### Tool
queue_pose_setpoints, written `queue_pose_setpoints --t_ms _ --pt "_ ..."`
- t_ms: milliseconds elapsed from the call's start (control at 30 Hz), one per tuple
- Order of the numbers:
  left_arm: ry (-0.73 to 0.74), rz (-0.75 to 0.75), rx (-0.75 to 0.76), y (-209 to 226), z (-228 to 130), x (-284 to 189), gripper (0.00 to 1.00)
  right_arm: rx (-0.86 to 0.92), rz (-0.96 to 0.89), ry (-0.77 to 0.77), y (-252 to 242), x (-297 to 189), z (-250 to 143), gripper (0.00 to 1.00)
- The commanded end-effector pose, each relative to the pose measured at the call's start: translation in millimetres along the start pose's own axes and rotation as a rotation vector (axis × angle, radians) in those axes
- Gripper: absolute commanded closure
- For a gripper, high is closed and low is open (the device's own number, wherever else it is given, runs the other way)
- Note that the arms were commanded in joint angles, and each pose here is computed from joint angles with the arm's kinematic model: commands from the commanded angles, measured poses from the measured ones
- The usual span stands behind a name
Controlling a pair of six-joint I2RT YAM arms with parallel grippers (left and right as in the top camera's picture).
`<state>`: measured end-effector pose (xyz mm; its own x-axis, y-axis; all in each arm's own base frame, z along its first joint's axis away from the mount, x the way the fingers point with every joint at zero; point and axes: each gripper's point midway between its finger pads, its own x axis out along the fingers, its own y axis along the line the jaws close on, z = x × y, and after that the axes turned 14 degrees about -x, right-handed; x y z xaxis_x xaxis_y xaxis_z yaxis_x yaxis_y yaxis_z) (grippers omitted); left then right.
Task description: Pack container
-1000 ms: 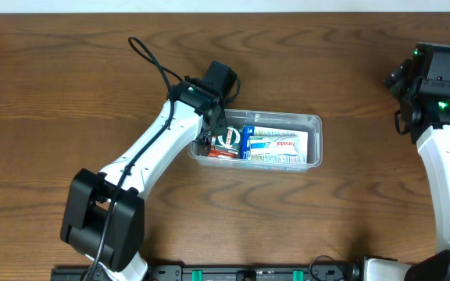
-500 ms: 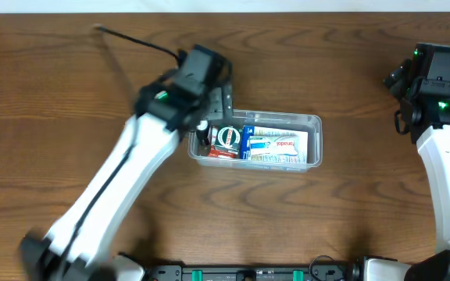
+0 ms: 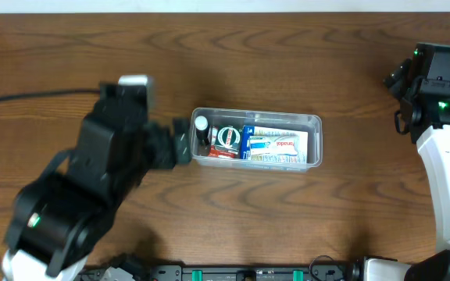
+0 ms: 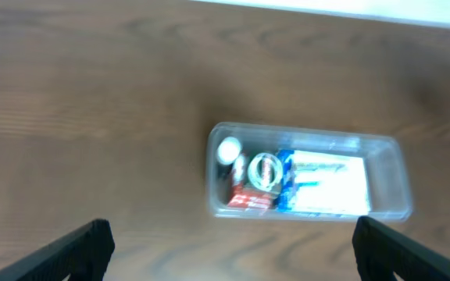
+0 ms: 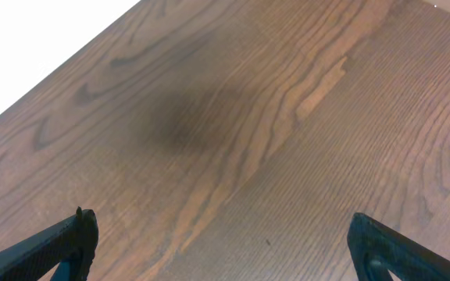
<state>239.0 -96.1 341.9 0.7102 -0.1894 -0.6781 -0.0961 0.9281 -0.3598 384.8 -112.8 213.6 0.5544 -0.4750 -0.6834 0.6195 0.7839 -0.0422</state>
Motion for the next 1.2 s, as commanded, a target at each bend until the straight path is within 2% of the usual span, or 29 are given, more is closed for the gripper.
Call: queue_pose_setpoints --t_ms 0,133,333,533,633,733,967,1167 --pt "-0.032 0.077 0.050 29.1 -6.7 -25.5 0.02 0.016 -0.012 -0.004 -2.9 0.6 1.2 0.01" --pt "-0.049 0.173 0.004 60.3 -17.9 -44.5 0.02 0.017 -0.013 -0.004 -3.0 0.6 1.2 0.01" --pt "-0.125 0.206 -0.057 84.9 -21.1 -54.5 0.02 0.017 -0.012 -0.004 -2.9 0.6 1.2 0.01" --pt "-0.210 0.330 -0.185 131.6 -31.9 -28.8 0.02 0.017 -0.013 -0.004 -3.0 0.6 1.2 0.01" --pt "-0.282 0.345 -0.234 150.0 -37.7 -8.3 0.02 0.016 -0.012 -0.004 -2.9 0.6 1.2 0.01" --pt "-0.387 0.299 -0.266 159.1 -38.1 14.6 0.02 0.017 -0.012 -0.004 -2.9 0.6 1.2 0.01" --pt "-0.605 0.024 -0.099 141.0 -34.5 56.5 0.02 0.017 -0.012 -0.004 -2.9 0.6 1.2 0.01" --pt "-0.733 -0.055 -0.081 147.8 -42.9 64.9 0.02 0.017 -0.012 -0.004 -2.9 0.6 1.2 0.01"
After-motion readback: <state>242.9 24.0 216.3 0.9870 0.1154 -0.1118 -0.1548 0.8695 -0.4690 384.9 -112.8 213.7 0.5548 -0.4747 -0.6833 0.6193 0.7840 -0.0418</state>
